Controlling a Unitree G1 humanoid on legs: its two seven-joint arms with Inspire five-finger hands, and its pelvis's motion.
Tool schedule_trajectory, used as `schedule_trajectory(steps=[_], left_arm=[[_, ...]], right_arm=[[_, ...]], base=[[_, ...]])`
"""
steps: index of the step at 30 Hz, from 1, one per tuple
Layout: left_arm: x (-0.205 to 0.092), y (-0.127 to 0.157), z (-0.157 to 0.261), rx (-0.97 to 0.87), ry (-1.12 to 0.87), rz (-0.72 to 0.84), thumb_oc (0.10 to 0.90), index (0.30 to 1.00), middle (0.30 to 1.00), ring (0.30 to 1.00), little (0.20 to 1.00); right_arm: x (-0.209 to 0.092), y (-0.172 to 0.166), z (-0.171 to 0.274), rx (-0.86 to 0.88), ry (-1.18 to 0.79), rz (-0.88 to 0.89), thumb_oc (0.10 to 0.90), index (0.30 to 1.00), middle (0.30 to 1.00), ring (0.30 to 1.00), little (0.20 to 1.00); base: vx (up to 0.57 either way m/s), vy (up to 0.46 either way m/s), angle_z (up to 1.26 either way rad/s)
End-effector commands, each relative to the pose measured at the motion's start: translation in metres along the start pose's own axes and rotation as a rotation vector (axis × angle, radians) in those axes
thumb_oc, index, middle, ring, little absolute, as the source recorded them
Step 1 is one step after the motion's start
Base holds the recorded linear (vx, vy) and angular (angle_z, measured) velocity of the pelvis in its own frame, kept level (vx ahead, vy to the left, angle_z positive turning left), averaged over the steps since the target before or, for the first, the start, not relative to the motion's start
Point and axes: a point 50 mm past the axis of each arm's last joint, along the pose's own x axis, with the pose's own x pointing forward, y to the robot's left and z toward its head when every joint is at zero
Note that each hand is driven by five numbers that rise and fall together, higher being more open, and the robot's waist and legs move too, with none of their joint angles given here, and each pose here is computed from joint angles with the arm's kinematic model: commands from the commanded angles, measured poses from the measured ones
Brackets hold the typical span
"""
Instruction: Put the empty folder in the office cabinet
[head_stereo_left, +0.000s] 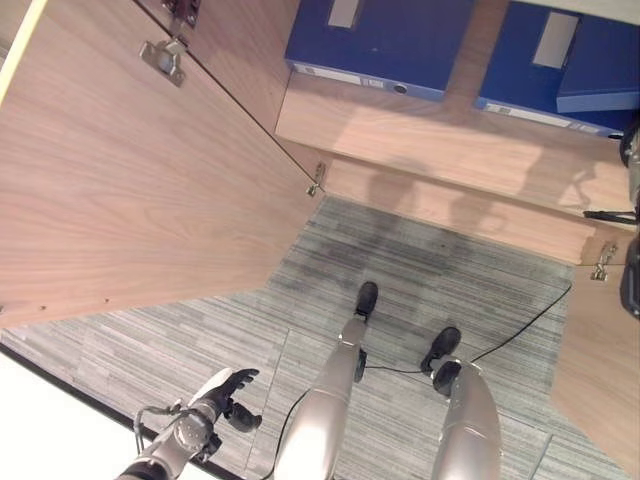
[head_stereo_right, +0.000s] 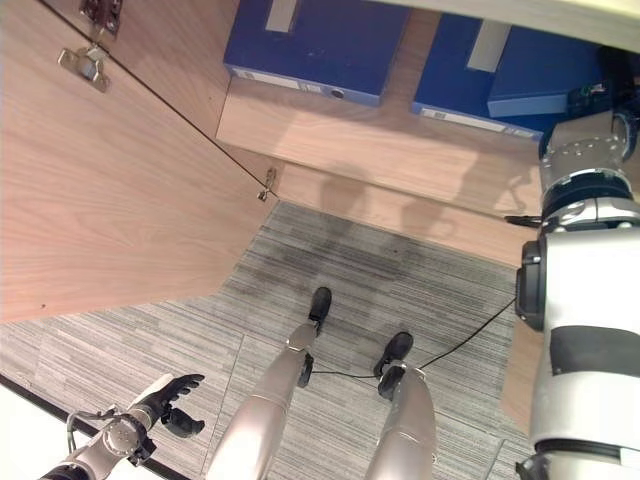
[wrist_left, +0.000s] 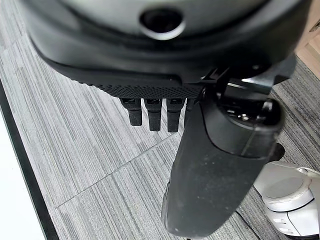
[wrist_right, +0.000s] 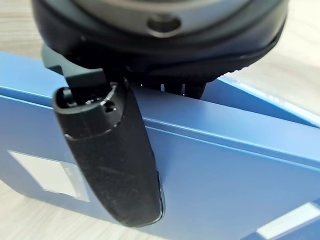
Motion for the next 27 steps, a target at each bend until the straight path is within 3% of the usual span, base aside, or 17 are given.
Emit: schedule_trajectory(steps=[1, 6, 15, 22, 27], left_arm=[[-0.007, 0.006, -0.028, 0.059, 0.127, -0.017, 0.800, 0.900, 0.900, 0.900, 0.900], [-0.002, 0.004, -0.020, 0.064, 0.116, -0.023, 0.800, 0.900, 0.900, 0.900, 0.900], [0.005, -0.009, -0.002, 0.109, 0.067, -0.057, 0.800, 0.900, 0.900, 0.900, 0.900], [0.001, -0.030, -0.004, 0.110, 0.065, -0.128, 0.800, 0.900, 0.900, 0.900, 0.900], [0.001, -0.029, -0.005, 0.092, 0.072, -0.121, 0.800, 0.900, 0.900, 0.900, 0.900]], right_arm=[[-0.028, 0.073, 0.057, -0.090, -0.188, 0.324, 0.800, 0.900, 0.900, 0.900, 0.900], [-0.027, 0.072, 0.046, -0.135, -0.147, 0.308, 0.800, 0.900, 0.900, 0.900, 0.900], [-0.005, 0.017, 0.052, -0.181, -0.108, 0.010, 0.800, 0.900, 0.900, 0.900, 0.900], [0.001, 0.003, 0.040, -0.263, -0.078, -0.014, 0.800, 0.900, 0.900, 0.900, 0.900], [0.002, 0.001, 0.032, -0.249, -0.061, -0.015, 0.800, 0.900, 0.900, 0.900, 0.900]], base=[[0.00, -0.022, 0.05], [0.00, -0.024, 0.05], [0.01, -0.004, 0.11], [0.01, 0.032, 0.16], [0.00, 0.013, 0.01]])
